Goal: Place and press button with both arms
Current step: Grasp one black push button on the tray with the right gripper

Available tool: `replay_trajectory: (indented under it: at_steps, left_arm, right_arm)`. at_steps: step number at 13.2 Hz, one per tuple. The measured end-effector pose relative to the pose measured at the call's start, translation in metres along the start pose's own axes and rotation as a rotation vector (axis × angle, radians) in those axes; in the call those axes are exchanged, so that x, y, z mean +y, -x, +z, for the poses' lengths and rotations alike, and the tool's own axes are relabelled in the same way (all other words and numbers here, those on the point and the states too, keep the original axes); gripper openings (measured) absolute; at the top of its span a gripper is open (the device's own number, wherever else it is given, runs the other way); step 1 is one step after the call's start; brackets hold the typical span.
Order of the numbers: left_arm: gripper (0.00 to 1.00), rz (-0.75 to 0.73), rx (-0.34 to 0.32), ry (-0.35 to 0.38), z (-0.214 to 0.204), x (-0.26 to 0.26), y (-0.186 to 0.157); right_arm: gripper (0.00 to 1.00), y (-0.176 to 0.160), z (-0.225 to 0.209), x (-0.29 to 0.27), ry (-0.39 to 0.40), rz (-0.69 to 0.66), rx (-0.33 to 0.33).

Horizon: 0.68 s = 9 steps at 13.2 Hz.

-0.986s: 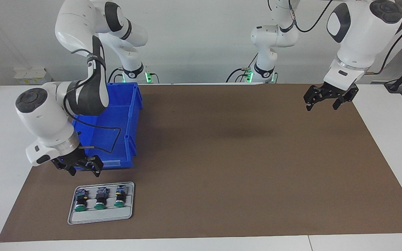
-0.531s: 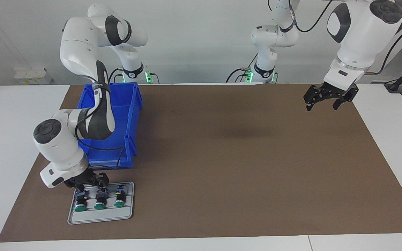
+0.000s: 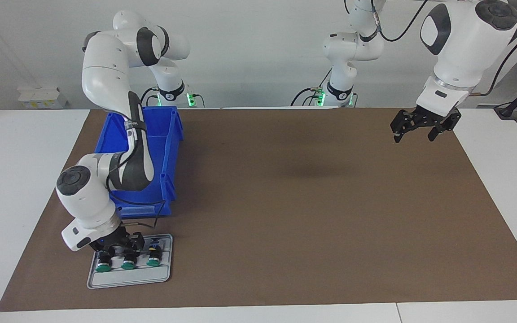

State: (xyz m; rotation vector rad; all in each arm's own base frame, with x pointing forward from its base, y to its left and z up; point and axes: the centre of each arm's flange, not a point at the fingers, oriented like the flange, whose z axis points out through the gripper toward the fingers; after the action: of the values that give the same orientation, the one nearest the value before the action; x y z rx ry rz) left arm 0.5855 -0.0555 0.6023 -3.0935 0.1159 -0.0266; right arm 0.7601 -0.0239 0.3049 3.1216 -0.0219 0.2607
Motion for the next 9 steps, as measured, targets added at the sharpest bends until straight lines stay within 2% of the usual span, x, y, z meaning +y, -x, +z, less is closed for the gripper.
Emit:
replay_trajectory:
  at_steps: [2,5,9]
  left_arm:
    - [1.0,0.0,0.0,0.0,0.0,0.0,0.0]
    - [1.0,0.0,0.0,0.0,0.0,0.0,0.0]
    - [1.0,0.0,0.0,0.0,0.0,0.0,0.0]
  right_arm:
    - [0.75,0.003,0.005,-0.003,-0.002,-0.005,-0.003]
    - [0.41,0.004,0.007,-0.001,-0.001,-0.007,-0.007]
    - [0.41,0.001,-0.02,0.001,0.0,0.03,0.002]
